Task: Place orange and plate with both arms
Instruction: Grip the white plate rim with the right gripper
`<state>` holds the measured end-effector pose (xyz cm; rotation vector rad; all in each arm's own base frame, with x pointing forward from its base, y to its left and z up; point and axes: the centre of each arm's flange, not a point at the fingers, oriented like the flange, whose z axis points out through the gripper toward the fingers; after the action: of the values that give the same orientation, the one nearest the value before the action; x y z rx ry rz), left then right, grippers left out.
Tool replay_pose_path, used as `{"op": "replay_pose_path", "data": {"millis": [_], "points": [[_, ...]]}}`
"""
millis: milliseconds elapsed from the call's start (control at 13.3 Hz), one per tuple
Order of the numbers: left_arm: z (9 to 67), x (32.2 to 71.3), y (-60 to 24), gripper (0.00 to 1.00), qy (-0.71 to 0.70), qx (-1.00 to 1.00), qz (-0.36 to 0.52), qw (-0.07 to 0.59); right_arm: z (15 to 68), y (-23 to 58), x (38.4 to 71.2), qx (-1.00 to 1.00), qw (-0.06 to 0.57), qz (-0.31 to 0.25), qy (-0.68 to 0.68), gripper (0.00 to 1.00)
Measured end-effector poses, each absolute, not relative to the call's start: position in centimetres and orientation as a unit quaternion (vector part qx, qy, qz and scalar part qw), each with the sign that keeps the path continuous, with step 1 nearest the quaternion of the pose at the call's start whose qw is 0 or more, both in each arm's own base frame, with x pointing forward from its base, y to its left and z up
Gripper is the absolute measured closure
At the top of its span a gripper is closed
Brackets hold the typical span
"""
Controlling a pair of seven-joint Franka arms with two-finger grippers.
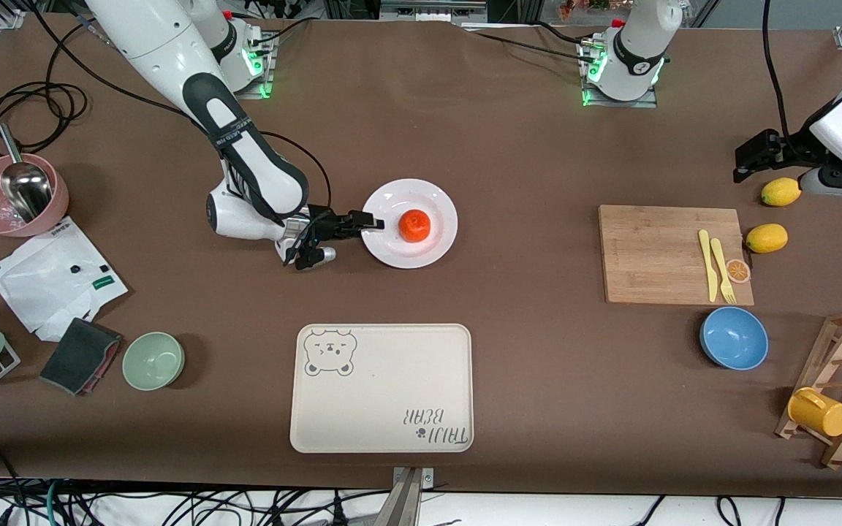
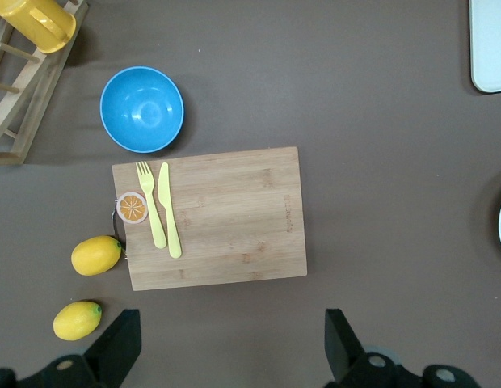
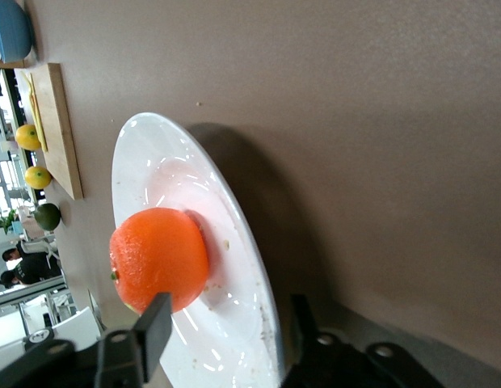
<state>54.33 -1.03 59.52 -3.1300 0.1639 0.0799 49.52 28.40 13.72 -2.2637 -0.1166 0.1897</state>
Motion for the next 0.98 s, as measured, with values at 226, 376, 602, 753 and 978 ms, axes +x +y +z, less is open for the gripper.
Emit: {"op": "replay_pose_path", "data": {"millis": [226,376,602,753,978], "points": [[59.5,54.4,-1.0,0.0,0.052,-0.998,0.026,0.003,12.3,28.3,50.1,-0.9,0.425,0.064,-0.07,0.76],[59.4,54.4,-1.0,0.0,0.052,-0.998,0.027,0.003,12.2,28.5,50.7,-0.896,0.433,0.06,-0.081,0.93],[59.3,54.4,-0.9,0.0,0.051,-0.998,0.029,0.003,12.1,28.3,51.3,-0.895,0.435,0.054,-0.08,0.93],[59.3,54.4,-0.6,0.0,0.048,-0.998,0.03,0.003,12.1,28.1,51.6,-0.895,0.436,0.052,-0.077,0.93],[59.2,54.3,-0.5,0.0,0.048,-0.998,0.036,0.002,12.0,27.4,52.1,-0.893,0.441,0.052,-0.071,0.93]]}}
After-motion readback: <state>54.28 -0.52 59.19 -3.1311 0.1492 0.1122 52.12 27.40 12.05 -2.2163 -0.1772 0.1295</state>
